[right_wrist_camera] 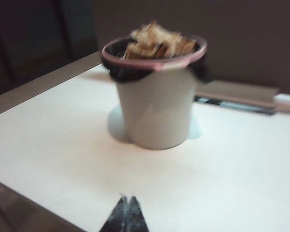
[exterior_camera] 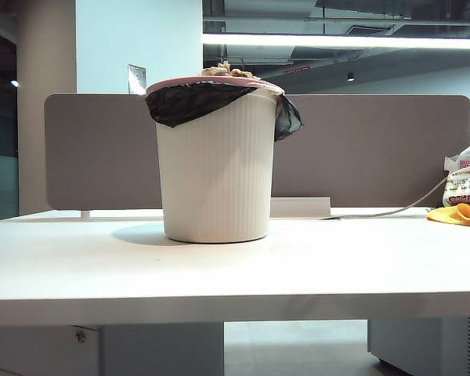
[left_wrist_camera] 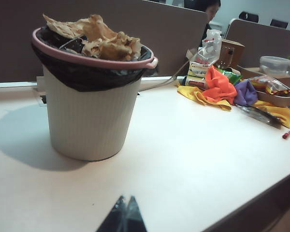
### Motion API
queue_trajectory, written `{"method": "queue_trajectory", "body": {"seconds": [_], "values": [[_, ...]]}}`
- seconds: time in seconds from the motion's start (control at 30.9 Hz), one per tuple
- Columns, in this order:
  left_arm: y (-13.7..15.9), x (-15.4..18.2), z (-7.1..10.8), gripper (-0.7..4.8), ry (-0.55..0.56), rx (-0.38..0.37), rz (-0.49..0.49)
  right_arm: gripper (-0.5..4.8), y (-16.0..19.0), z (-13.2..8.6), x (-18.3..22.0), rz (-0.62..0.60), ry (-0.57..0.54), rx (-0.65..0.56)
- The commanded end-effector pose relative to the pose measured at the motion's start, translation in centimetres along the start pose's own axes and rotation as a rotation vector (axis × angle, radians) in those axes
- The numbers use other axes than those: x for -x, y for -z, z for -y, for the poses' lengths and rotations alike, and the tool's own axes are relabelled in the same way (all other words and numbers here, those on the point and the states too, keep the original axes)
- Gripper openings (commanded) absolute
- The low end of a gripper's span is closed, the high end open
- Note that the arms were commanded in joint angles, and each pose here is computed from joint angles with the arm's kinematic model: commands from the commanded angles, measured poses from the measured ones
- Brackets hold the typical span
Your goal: Pick up all the trash on the table and put it in the trash can.
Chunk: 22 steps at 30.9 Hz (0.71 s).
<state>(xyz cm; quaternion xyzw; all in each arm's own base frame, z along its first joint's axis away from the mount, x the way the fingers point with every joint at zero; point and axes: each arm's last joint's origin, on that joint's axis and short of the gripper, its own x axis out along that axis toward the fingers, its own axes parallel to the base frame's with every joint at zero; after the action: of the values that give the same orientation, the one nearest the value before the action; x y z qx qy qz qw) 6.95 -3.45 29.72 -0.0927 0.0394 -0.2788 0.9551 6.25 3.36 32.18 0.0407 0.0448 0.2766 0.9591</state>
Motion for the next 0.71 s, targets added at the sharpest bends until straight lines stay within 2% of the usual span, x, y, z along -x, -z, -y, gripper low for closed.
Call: {"method": "queue_trajectory", "body": {"seconds": [0.03, 0.23, 0.39, 0.58, 0.71], "values": [[1.9, -1.3, -0.7, -0.05, -0.028, -0.002, 0.036, -0.05, 2.5, 0.4, -2.6, 0.081, -0.068, -0.008], [6.3, -2.6, -1.9, -0.05, -0.063, 0.015, -0.068, -0.05, 8.4, 1.2, -5.6, 0.075, -0.068, -0.023], [9.7, -3.3, -2.7, -0.05, -0.072, 0.024, -0.121, -0.05, 12.3, 1.6, -6.1, -0.025, -0.047, -0.040], [13.0, -3.5, -3.4, -0.05, -0.113, 0.059, -0.196, -0.05, 15.2, 1.9, -6.1, -0.104, -0.033, -0.074], [14.4, -3.6, -3.8, -0.05, -0.136, 0.057, -0.200, -0.05, 16.5, 2.1, -6.0, -0.139, -0.013, -0.077]]}}
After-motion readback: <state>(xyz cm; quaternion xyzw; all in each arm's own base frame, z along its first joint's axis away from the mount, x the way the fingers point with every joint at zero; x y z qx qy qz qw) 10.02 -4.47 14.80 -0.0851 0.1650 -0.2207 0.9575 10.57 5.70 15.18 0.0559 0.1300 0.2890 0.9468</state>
